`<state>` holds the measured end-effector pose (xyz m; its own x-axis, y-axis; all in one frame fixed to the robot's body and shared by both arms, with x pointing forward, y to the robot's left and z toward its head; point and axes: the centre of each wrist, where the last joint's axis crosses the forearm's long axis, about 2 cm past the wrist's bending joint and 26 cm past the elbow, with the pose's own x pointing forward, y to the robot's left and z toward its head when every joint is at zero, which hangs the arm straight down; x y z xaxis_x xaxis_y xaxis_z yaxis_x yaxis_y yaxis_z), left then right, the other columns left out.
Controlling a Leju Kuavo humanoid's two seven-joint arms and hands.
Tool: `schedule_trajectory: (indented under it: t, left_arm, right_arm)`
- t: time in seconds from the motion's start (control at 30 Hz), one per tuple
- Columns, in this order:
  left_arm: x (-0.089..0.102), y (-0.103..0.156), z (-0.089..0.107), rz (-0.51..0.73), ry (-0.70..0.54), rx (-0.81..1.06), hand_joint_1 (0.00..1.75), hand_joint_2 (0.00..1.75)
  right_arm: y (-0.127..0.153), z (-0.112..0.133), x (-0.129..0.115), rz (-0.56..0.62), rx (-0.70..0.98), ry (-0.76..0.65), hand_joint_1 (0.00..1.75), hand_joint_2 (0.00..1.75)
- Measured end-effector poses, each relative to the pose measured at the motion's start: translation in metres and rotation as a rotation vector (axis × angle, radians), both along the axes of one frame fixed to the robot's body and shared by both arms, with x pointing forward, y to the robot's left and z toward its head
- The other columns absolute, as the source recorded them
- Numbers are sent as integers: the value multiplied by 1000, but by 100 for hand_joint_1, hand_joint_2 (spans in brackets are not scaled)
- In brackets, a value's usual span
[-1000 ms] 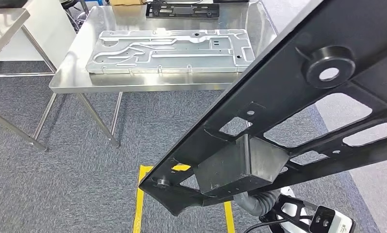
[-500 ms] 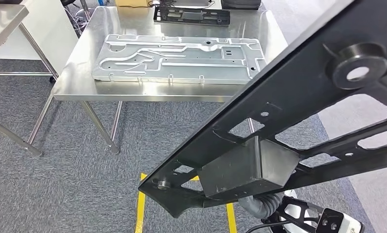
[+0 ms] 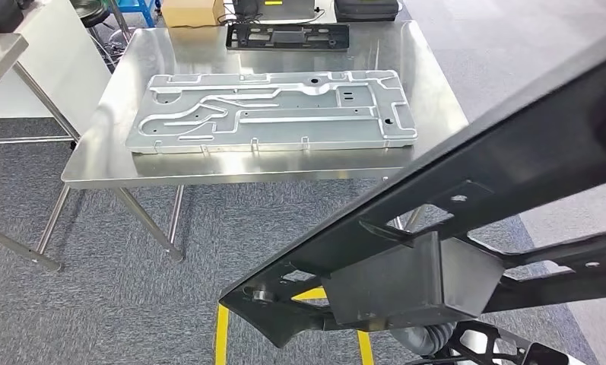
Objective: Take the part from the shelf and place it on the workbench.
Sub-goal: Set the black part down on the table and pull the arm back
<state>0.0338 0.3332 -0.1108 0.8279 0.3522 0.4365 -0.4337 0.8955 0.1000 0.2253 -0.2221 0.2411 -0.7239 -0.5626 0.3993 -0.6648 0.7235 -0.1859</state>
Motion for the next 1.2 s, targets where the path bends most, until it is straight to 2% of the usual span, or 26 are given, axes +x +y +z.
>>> schedule_trajectory:
  t: [0.3, 0.9, 1.2]
  left_arm:
    - [-4, 2, 0, -4, 0, 5, 0, 175]
    - [2, 2, 0, -5, -7, 11, 0, 175]
    - [-3, 8, 0, -6, -3, 22, 0, 175]
  right_arm:
    - [-3, 7, -13, -12, 9, -30, 175, 175]
    - [-12, 13, -15, -4, 26, -61, 175, 175]
    - [-19, 18, -16, -25, 47, -78, 175, 175]
